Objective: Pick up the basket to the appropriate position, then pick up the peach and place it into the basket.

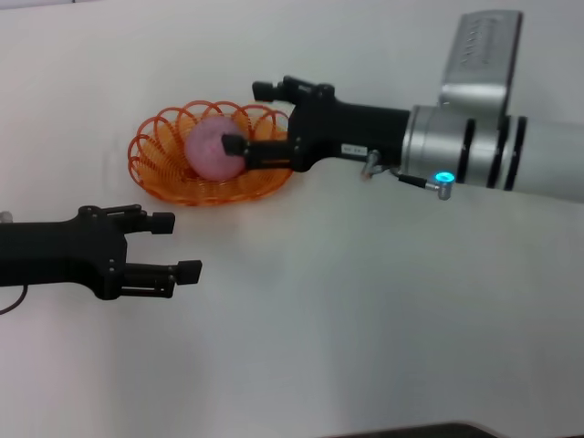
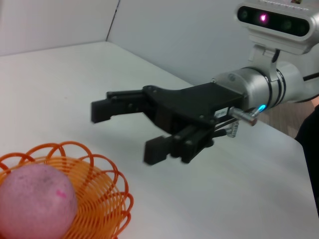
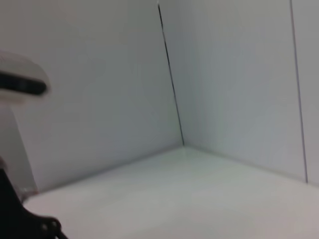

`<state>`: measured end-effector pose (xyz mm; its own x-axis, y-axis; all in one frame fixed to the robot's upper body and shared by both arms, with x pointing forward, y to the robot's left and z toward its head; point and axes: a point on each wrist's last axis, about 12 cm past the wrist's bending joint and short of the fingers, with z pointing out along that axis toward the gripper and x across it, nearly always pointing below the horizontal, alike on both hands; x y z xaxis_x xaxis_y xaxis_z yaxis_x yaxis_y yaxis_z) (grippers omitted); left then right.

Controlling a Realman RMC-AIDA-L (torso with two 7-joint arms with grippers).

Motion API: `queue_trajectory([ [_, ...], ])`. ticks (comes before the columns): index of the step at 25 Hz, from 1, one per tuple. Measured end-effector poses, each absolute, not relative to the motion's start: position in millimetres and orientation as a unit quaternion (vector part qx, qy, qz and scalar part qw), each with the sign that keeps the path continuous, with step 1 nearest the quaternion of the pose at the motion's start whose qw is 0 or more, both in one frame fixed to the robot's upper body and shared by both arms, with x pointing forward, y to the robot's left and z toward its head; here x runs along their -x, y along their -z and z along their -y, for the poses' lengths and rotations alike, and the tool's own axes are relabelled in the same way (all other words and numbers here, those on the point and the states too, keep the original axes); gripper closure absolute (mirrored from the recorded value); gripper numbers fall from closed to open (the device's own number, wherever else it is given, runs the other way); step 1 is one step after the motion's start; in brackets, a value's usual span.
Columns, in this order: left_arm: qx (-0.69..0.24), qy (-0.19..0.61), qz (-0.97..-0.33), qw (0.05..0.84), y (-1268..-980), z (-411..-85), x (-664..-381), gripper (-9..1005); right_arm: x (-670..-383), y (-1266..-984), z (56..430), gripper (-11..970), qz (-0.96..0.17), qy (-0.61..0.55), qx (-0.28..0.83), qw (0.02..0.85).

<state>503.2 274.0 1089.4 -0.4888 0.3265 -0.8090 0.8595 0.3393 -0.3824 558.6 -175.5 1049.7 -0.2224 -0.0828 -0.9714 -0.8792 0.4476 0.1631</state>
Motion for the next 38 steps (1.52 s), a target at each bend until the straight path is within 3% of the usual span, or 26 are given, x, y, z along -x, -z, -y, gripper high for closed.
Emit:
queue_trajectory([
  [12,-0.385,0.421,-0.742,0.351,-1095.0,-274.7,-507.4,105,-551.3,-1087.0,230.7,3,-0.623,-0.398,0.293,0.606],
  [18,-0.382,0.42,-0.74,0.359,-1097.0,-276.0,-508.6,105,-543.2,-1106.9,254.8,2,-0.643,-0.404,0.332,0.559],
  [28,-0.38,0.421,-0.74,0.362,-1097.4,-276.9,-508.3,106,-521.8,-1126.6,285.9,3,-0.705,-0.41,0.429,0.389],
  [38,-0.367,0.418,-0.739,0.38,-1099.0,-282.7,-507.1,105,-492.8,-1125.0,323.9,2,-0.7,-0.404,0.393,0.438],
])
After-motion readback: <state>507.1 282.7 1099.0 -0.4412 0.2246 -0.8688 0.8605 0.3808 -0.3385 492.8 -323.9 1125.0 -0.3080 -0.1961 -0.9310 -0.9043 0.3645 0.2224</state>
